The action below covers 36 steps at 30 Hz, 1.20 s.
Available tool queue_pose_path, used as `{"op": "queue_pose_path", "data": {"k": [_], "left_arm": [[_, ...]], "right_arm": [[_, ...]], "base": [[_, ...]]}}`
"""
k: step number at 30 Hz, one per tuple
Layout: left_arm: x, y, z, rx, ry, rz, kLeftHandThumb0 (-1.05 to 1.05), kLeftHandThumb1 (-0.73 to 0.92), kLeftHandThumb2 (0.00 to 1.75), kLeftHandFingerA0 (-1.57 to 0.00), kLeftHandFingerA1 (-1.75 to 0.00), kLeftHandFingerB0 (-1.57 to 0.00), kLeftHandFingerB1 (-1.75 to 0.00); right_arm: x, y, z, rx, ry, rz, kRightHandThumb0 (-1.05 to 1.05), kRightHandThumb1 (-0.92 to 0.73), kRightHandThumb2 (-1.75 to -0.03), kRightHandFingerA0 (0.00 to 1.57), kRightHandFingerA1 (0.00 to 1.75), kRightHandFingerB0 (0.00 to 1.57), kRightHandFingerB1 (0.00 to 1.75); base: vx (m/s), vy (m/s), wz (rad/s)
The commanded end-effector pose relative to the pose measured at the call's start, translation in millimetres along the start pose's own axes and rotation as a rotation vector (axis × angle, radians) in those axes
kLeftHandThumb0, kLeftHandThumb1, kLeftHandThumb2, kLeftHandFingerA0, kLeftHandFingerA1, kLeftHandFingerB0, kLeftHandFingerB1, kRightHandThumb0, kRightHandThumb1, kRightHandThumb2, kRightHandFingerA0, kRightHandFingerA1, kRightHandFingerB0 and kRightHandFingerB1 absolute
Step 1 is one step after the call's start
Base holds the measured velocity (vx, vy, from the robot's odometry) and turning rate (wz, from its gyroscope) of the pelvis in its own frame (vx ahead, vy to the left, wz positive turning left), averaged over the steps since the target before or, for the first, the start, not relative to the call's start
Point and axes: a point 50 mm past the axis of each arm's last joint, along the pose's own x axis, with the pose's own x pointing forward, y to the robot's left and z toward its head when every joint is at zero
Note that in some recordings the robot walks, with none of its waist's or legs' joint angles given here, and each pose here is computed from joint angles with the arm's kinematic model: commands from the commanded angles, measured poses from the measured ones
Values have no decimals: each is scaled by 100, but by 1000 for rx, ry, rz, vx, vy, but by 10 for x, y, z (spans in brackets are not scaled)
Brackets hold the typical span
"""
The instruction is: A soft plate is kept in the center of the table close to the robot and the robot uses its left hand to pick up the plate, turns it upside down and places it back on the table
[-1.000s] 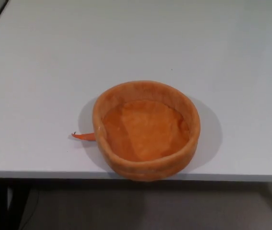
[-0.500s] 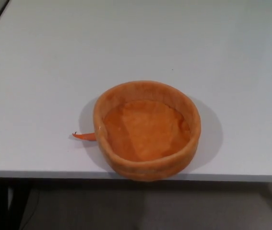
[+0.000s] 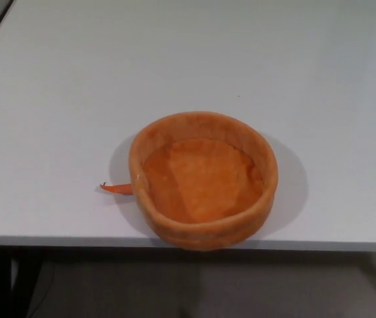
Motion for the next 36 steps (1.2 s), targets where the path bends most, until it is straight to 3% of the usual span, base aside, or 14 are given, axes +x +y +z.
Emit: {"op": "queue_pose_path", "data": {"k": [1,4,9,10,12,13,19,23,25,26,30,33,34,36], "left_arm": [[-8,110,168,-49,-113,63,-105,90,69,-9,-95,-12,-73],[-1,186,319,-19,-186,93,-105,92,70,-11,-88,-9,-69],[51,282,606,30,-282,84,-105,66,113,-17,-74,-7,-60],[151,312,758,36,-333,72,-105,86,69,-19,-81,-14,-60],[237,336,877,68,-377,69,-105,89,71,-20,-79,-13,-59],[266,344,918,78,-393,68,-105,65,112,-22,-71,-11,-56],[676,419,1415,217,-593,77,-105,71,114,-22,-62,-16,-53],[908,386,1723,329,-693,70,-105,92,71,-23,-62,-17,-44],[1045,339,1931,405,-734,43,-105,69,114,-20,-63,-12,-50],[1088,314,1980,410,-746,35,-105,89,70,-25,-62,-19,-45],[1207,242,2109,416,-770,15,-105,87,69,-26,-62,-21,-46],[1368,110,2277,455,-781,-20,-95,60,113,-36,-69,-5,-47],[1424,48,2348,484,-782,-40,-93,60,113,-34,-67,-8,-47],[1502,-58,2456,548,-770,-72,-105,88,67,-28,-57,-26,-45]], "right_arm": [[-1,-31,32,-8,-38,-6,-83,-92,-69,25,40,13,24],[-1,-17,59,-7,-42,2,-82,-74,-109,20,53,7,37],[13,-4,75,-11,-48,7,-83,-92,-71,26,45,13,26],[11,2,76,-1,-47,4,-82,-92,-70,25,44,13,26],[-13,12,72,7,-45,-4,-84,-76,-111,23,55,4,37],[-19,13,65,9,-43,-6,-83,-92,-69,26,44,15,26],[-20,-3,-5,13,-34,-12,-80,-92,-71,25,42,14,25],[-37,-3,-18,11,-35,-6,-79,-92,-71,26,42,13,24],[-35,4,-28,10,-33,-7,-80,-76,-109,21,52,8,37],[-37,3,-30,14,-30,-5,-79,-75,-109,21,52,7,37],[-39,1,-39,17,-25,-2,-80,-92,-72,26,42,13,24],[-33,3,-52,9,-22,4,-78,-91,-74,26,42,13,25],[-29,5,-55,10,-20,5,-78,-76,-109,21,52,7,38],[-31,8,-59,17,-13,0,-79,-76,-109,21,52,7,38]], "base": [[0,0,0],[0,0,0],[0,0,0],[0,0,0],[0,0,0],[0,0,0],[0,0,0],[0,0,0],[0,0,0],[0,0,0],[0,0,0],[0,0,0],[0,0,0],[0,0,0]]}}
